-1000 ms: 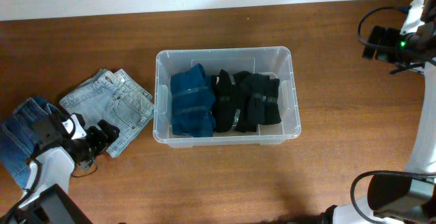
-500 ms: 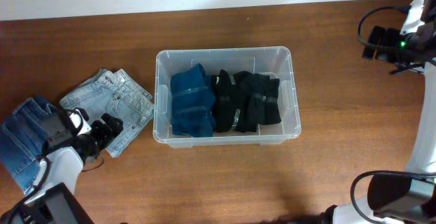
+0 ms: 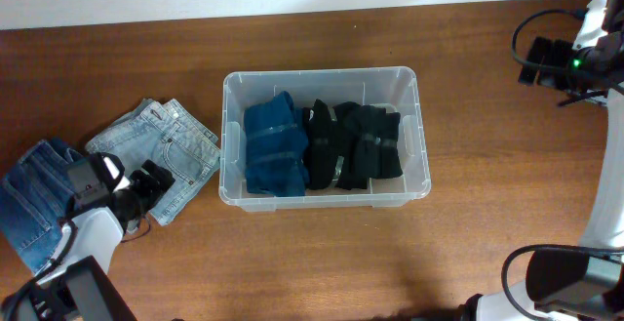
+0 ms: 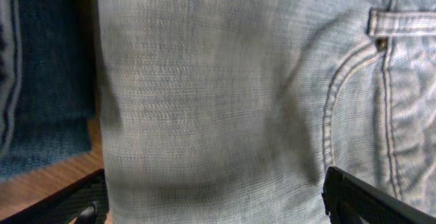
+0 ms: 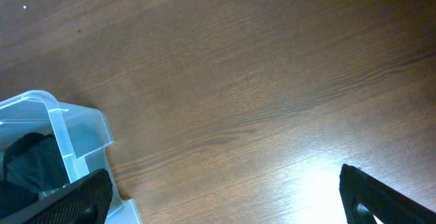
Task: Pack container
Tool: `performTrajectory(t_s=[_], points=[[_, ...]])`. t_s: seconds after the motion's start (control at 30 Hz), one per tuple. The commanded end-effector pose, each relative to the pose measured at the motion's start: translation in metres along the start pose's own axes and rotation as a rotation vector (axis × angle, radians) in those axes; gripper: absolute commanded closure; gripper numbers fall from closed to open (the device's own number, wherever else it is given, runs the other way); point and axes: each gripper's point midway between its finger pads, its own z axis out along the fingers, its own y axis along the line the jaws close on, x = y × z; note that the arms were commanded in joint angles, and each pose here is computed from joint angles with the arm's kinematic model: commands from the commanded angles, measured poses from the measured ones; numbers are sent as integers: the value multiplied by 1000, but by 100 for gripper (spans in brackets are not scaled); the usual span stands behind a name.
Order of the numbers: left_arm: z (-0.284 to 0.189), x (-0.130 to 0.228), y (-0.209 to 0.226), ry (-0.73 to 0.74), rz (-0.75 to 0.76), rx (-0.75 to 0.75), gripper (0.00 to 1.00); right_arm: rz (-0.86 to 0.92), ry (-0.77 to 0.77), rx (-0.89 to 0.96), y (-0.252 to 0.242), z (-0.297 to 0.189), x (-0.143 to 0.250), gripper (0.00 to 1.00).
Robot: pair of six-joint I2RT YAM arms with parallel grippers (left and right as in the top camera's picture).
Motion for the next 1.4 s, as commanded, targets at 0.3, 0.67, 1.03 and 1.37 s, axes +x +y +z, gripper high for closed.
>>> performTrajectory(t_s=[0.3,0.67,1.03,1.37], points=[[27,8,-1,49,-24,45,17,8,-2,6,-1,1,-2,1],[27,8,-1,47,-23,45,70,8,-2,6,-1,1,-2,1],[10,-15,-18,5,3,74,99,8,-2,6,-1,1,-2,1],[-71,-77,-70,-192,97,163,99,8,-1,6,-1,1,-2,1]])
